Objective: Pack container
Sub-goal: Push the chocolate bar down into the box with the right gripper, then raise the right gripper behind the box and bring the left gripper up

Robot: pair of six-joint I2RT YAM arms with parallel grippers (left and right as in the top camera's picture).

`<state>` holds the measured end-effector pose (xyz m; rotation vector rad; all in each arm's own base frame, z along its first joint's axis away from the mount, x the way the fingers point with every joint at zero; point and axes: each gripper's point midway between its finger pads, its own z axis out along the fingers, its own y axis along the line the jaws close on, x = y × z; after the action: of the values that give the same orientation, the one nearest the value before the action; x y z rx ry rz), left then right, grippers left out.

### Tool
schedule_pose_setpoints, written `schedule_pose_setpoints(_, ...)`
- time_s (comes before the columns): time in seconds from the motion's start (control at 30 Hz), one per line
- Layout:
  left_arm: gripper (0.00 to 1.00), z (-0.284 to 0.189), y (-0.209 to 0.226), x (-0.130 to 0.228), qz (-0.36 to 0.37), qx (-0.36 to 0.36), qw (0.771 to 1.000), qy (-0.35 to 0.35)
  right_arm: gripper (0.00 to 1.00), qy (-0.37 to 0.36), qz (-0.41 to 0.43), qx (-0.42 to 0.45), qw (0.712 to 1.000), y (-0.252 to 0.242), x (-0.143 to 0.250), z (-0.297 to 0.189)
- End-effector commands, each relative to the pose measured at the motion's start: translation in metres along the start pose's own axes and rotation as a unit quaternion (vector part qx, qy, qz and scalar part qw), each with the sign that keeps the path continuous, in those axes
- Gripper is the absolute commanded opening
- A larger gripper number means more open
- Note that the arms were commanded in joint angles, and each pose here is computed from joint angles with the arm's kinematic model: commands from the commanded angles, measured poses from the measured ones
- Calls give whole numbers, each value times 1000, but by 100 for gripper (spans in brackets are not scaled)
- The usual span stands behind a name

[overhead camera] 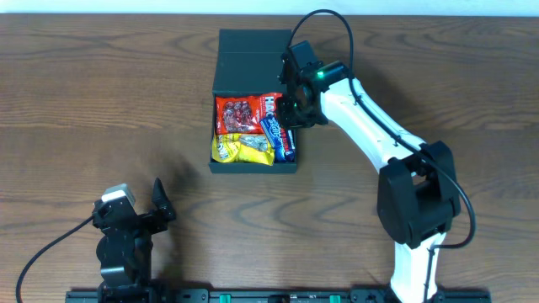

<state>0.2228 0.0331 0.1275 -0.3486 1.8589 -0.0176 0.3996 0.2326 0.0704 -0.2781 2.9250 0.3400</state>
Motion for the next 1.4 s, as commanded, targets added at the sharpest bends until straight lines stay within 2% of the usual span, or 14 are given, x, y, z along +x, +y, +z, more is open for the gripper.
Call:
schedule_pose_setpoints(0.0, 95, 3, 4, 10, 6, -8, 1000, 10, 19, 3, -8, 49, 999, -12, 8, 5)
schedule_pose_setpoints(0.43, 95, 3, 4, 10, 6, -8, 1000, 10, 27, -4, -41, 69, 997, -8, 6, 15)
schedule_pose_setpoints(0.6, 95, 3, 4, 10, 6, -8, 1000, 10, 35, -38, -45, 54, 997, 4, -19, -11)
schedule_pose_setpoints(0.87, 95, 3, 4, 10, 6, -8, 1000, 10, 38, -115, -76, 36, 990, 21, -67, -62)
schedule_pose_setpoints(0.97, 95, 3, 4, 10, 6, -8, 1000, 10, 33, -133, -74, 39, 988, 7, -80, -66)
schedule_pose_setpoints(1.13, 95, 3, 4, 10, 6, -8, 1000, 10, 33, -180, -37, 41, 982, -41, -113, -81)
schedule_pose_setpoints(1.23, 95, 3, 4, 10, 6, -8, 1000, 10, 36, -201, -29, -5, 979, -74, -132, -85)
schedule_pose_setpoints(1.3, 95, 3, 4, 10, 6, -8, 1000, 10, 31, -203, 3, -24, 979, -111, -139, -79)
schedule_pose_setpoints(1.33, 95, 3, 4, 10, 6, -8, 1000, 10, 8, -201, 14, -27, 979, -124, -140, -73)
schedule_pose_setpoints(1.37, 95, 3, 4, 10, 6, -8, 1000, 10, 1, -199, 22, -29, 979, -134, -140, -68)
